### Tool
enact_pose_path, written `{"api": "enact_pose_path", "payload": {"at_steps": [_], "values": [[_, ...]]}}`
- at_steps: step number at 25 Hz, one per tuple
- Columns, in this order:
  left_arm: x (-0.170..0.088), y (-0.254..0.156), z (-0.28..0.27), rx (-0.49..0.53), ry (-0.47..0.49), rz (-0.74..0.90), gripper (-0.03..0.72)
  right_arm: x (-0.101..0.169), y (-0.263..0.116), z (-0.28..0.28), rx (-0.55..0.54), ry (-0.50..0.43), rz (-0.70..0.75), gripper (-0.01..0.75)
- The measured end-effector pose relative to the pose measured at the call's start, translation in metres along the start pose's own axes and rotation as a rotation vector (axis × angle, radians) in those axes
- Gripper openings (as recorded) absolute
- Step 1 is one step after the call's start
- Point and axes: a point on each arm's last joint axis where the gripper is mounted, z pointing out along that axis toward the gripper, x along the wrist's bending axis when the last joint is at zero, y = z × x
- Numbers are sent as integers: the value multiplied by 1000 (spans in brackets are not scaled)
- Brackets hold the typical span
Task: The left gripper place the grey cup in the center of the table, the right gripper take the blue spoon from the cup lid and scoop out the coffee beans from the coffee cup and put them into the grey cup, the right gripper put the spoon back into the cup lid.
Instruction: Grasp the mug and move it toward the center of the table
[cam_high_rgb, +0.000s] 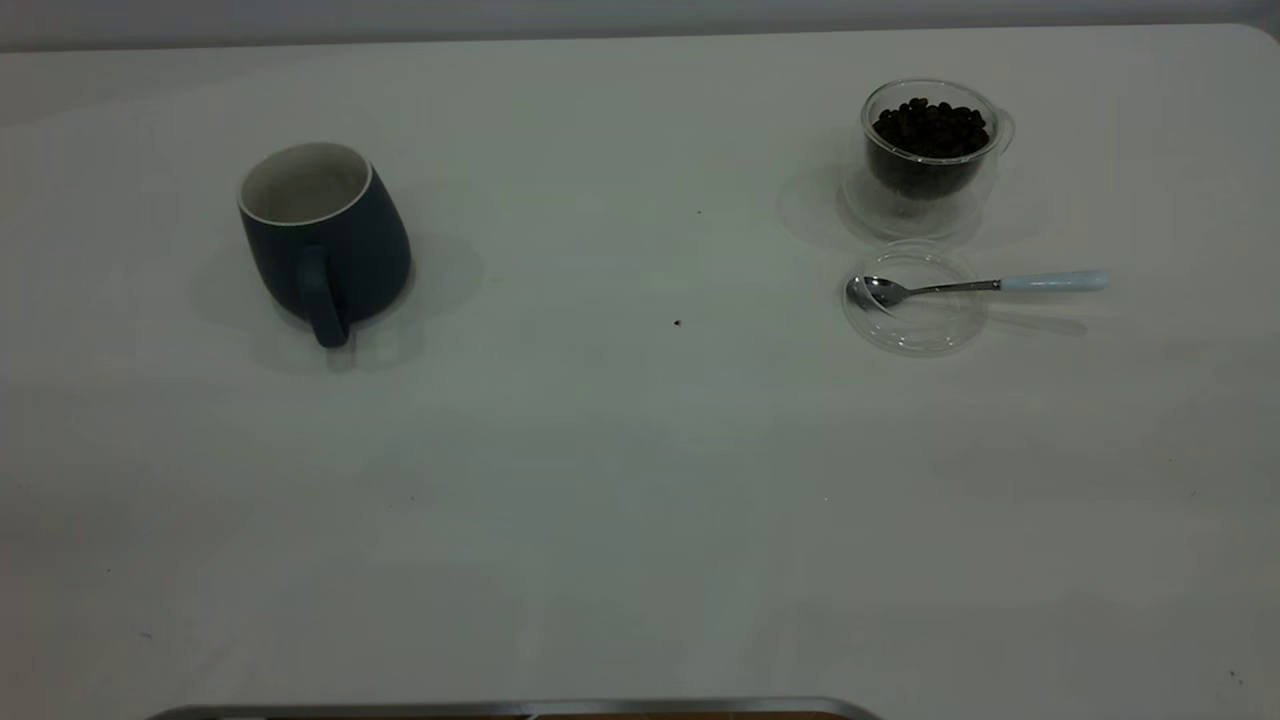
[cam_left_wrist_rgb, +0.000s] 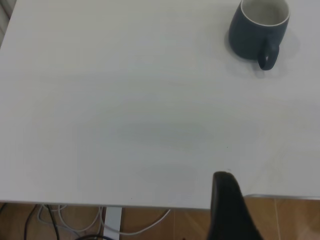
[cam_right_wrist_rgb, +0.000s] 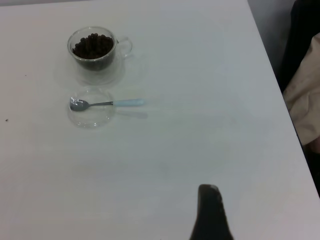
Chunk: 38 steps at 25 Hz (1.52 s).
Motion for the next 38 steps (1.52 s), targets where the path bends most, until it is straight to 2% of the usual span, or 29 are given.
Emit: {"api": "enact_pose_path", "payload": {"at_steps": [38], "values": [[0,0,0,-1,0,-11,497,0,0,0,0,0,0,591]]}}
